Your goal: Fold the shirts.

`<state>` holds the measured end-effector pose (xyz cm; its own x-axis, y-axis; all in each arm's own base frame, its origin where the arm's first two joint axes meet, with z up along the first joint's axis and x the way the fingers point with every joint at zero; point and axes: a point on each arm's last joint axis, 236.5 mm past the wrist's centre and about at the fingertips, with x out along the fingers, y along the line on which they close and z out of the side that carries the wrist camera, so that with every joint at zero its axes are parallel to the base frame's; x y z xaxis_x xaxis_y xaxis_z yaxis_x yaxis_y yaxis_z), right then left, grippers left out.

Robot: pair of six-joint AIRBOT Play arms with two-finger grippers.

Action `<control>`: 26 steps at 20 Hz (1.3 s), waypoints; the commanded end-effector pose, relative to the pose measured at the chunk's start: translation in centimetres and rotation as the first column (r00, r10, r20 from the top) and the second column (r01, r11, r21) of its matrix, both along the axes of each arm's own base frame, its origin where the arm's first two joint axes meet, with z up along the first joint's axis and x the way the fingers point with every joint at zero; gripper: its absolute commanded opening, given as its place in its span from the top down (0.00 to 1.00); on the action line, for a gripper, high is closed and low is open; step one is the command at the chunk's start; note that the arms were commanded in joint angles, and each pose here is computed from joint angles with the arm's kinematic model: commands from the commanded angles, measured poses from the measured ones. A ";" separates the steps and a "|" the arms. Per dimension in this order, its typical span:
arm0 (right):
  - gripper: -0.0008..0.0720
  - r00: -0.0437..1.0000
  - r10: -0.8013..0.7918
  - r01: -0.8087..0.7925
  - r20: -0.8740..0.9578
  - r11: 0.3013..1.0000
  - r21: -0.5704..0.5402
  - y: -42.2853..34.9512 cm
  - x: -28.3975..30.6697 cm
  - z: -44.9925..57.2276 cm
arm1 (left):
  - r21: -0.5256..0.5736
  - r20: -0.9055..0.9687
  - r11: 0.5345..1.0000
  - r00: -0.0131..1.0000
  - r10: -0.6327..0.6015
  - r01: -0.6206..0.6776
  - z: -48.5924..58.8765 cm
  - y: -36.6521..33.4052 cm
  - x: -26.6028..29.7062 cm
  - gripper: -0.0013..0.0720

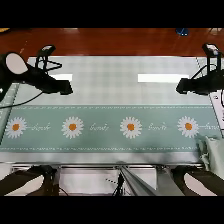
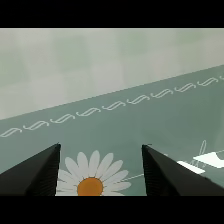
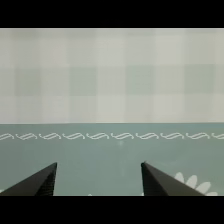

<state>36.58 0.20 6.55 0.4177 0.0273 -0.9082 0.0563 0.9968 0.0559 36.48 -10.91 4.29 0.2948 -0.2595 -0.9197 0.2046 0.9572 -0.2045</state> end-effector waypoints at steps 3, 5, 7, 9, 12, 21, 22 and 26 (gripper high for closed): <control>0.17 0.999 0.019 -0.022 -0.041 0.997 -0.073 -0.4 0.0 -0.5 | 0.012 0.122 0.994 0.986 0.111 -0.113 0.4 0.5 0.2 0.16; 0.17 0.999 0.021 -0.024 -0.049 0.998 -0.056 0.0 -0.2 -0.5 | 0.033 0.178 0.995 0.980 0.092 -0.099 0.9 0.4 1.1 0.16; 0.17 0.998 0.021 -0.024 -0.054 0.998 -0.055 0.0 -0.3 -0.6 | 0.126 0.229 0.991 0.973 0.018 -0.048 1.1 0.4 1.6 0.17; 0.17 0.998 0.021 -0.024 -0.055 0.998 -0.055 0.0 -0.3 -0.6 | 0.161 0.245 0.987 0.969 -0.014 -0.027 1.2 -0.3 1.5 0.17; 0.17 0.998 0.021 -0.024 -0.054 0.998 -0.056 0.0 -0.3 -0.6 | 0.159 0.248 0.987 0.968 -0.024 -0.017 1.2 -0.7 1.4 0.17; 0.17 0.998 0.020 -0.024 -0.054 0.998 -0.057 0.0 -0.3 -0.6 | 0.159 0.249 0.987 0.968 -0.022 -0.018 1.2 -0.6 1.4 0.17; 0.17 0.998 0.021 -0.024 -0.054 0.998 -0.057 0.0 -0.3 -0.6 | 0.159 0.248 0.987 0.968 -0.022 -0.018 1.2 -0.6 1.4 0.17; 0.17 0.998 0.020 -0.024 -0.054 0.998 -0.057 0.0 -0.3 -0.6 | 0.159 0.248 0.987 0.968 -0.022 -0.018 1.2 -0.6 1.4 0.17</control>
